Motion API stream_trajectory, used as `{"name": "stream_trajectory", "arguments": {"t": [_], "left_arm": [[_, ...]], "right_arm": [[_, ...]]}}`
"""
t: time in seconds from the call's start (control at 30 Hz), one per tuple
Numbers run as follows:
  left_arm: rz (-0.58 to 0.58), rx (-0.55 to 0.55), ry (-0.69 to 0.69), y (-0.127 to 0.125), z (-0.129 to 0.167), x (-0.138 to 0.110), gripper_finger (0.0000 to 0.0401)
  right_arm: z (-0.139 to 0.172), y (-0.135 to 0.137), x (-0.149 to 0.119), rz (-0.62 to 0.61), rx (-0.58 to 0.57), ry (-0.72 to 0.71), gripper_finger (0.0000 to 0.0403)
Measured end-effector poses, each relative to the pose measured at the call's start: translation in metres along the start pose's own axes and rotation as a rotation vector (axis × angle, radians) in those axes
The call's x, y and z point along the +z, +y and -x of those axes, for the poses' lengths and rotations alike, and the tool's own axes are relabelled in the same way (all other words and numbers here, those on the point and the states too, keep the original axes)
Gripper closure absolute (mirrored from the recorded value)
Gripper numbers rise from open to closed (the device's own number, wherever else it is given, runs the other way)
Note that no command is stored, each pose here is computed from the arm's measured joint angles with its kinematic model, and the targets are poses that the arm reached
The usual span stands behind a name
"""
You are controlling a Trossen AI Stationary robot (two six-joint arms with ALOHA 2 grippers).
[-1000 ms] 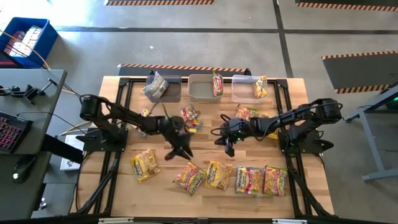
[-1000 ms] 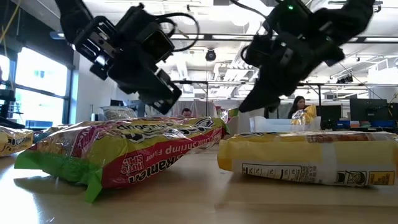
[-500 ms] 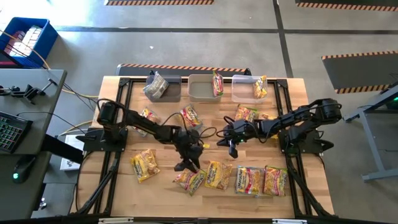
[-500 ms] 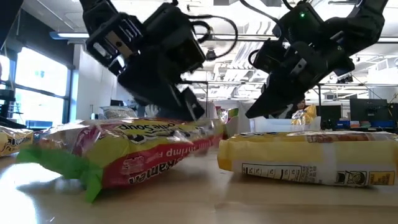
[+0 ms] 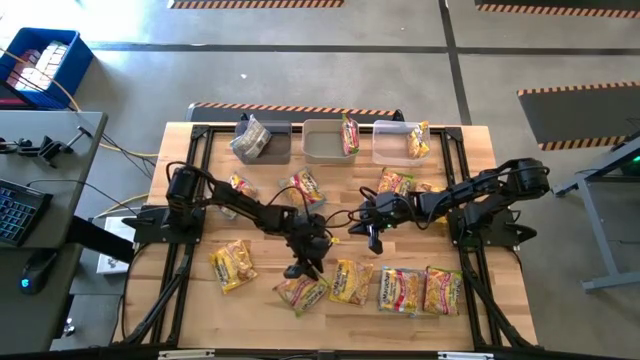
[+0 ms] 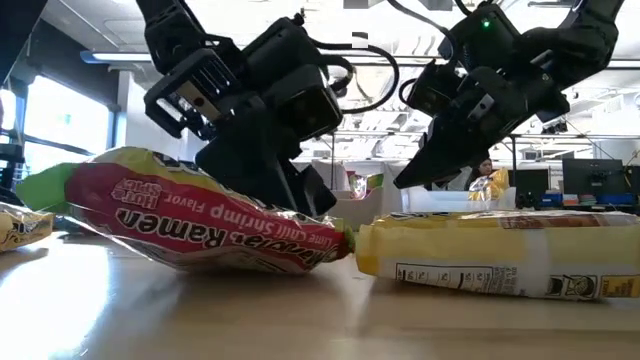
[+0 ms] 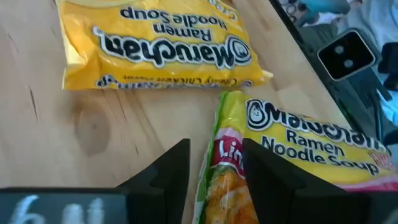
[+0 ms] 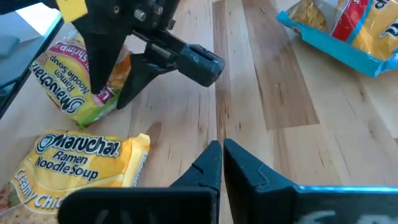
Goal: Sort Maruchan noodles
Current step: Put the left green noodle pack into the gray bin
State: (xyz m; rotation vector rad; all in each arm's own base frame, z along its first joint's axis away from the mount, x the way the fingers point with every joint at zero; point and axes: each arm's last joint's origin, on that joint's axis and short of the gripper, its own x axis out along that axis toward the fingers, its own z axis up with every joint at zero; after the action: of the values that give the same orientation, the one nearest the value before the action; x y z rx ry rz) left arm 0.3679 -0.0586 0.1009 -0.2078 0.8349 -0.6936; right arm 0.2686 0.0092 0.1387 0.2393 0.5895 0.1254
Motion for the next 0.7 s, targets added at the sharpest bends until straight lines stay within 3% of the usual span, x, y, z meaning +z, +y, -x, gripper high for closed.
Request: {"name": "stream_trajectory", "arguments": {"t": [0.27, 0.4, 0.7], "left_arm": [[-0.099, -0.047, 0.043, 0.0, 0.009, -0.003, 0.0388], [-0.11, 0.008, 0.063, 0.005, 0.029, -0.001, 0.0394], [-0.073, 0.131, -0.054, 0.02, 0.087, 0.009, 0.0401]], "right_arm": [[0.0, 0.0, 0.001, 0.001, 0.001, -0.007, 0.0399], [0.0, 0.0, 0.001, 0.001, -0.003, -0.007, 0.0399], [0.0, -0.004, 0.003, -0.042, -0.13, -0.049, 0.0396]]}}
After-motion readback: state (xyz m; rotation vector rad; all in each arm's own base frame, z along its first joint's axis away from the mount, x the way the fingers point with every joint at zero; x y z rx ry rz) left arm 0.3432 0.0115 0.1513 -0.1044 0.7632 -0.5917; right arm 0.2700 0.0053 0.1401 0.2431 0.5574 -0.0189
